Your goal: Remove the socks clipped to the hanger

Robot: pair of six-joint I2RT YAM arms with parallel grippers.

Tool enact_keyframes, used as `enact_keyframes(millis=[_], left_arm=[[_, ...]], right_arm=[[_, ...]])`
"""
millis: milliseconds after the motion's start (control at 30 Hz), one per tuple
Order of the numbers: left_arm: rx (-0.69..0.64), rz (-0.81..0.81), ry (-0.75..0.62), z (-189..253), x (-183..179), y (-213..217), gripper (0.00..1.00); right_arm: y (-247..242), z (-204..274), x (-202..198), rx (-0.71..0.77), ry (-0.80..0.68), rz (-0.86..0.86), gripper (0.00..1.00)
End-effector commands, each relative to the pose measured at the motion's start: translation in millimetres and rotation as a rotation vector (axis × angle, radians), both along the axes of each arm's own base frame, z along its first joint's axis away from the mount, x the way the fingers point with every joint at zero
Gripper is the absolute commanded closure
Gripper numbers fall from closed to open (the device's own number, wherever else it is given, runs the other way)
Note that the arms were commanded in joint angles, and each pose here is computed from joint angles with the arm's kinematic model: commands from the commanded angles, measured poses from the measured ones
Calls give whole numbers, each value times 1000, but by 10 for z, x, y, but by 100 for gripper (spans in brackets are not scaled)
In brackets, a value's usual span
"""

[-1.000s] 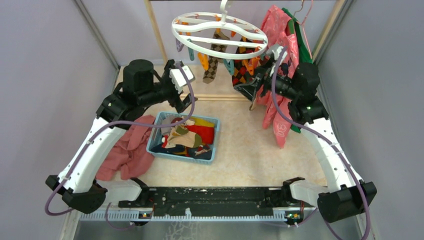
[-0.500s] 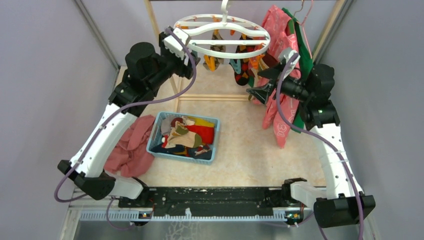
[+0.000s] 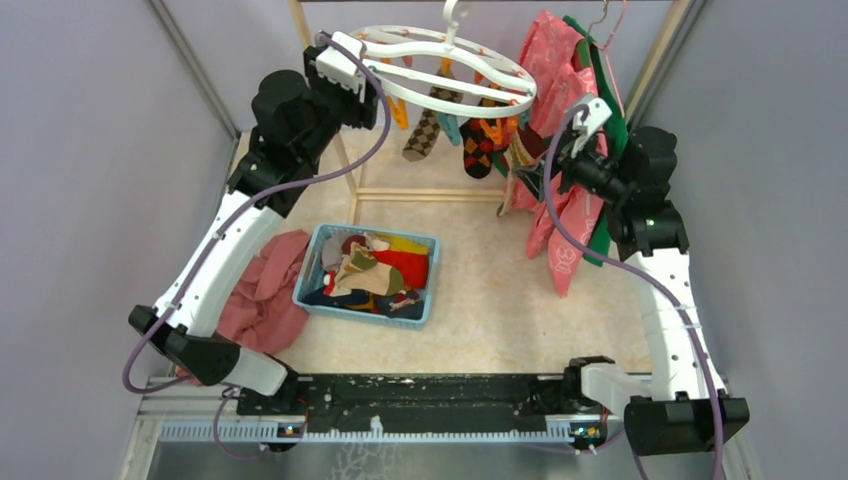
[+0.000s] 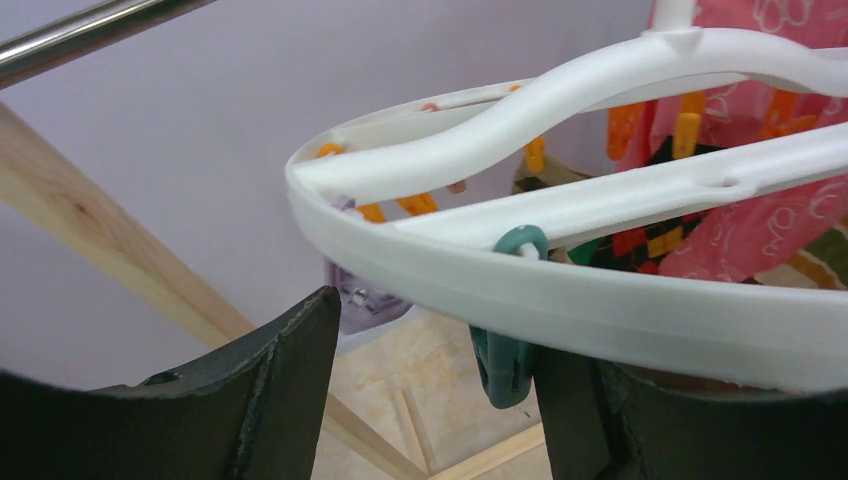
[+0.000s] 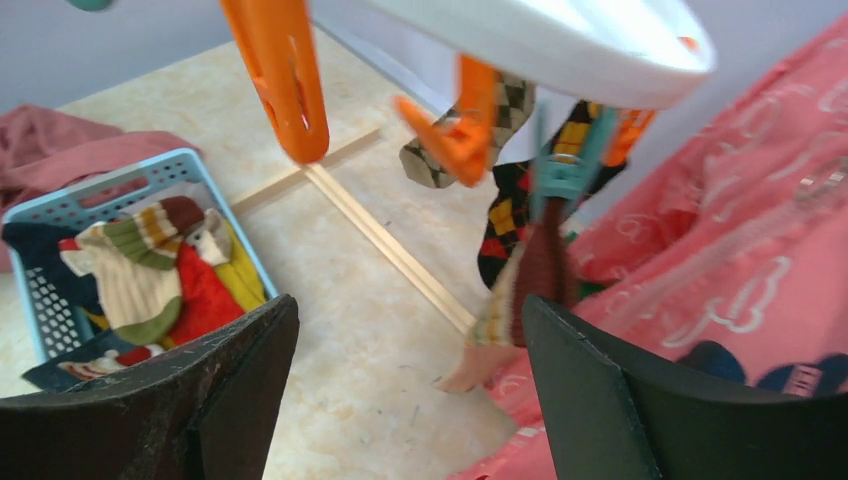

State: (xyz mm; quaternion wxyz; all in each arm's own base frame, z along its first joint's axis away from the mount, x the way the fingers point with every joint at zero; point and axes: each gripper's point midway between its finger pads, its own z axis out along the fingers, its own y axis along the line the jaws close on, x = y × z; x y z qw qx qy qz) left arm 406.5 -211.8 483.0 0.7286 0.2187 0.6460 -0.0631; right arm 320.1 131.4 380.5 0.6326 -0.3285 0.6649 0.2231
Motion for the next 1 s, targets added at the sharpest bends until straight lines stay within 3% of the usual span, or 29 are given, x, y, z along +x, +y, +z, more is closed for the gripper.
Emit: enact_keyframes(millis=[0,333,567,833,967], left_arm=[[-42,44,-40,87,83,190,27],[-53,47,-26,-53,172,358,27],[-11,12,-3,-205,97,342,20],[33,-22,34,-270,-81,368,14],[49,-22,45,-298,-162,411,13]], right_arm=[[-223,433,-33,-19,-125,-110,18],[-189,402,87,39,-93,-103,18],[-270,377,332,53,-87,-172,19],[-352,219,652,-41,-107,-281,28],[-325,125,769,-83,-111,-307,41]])
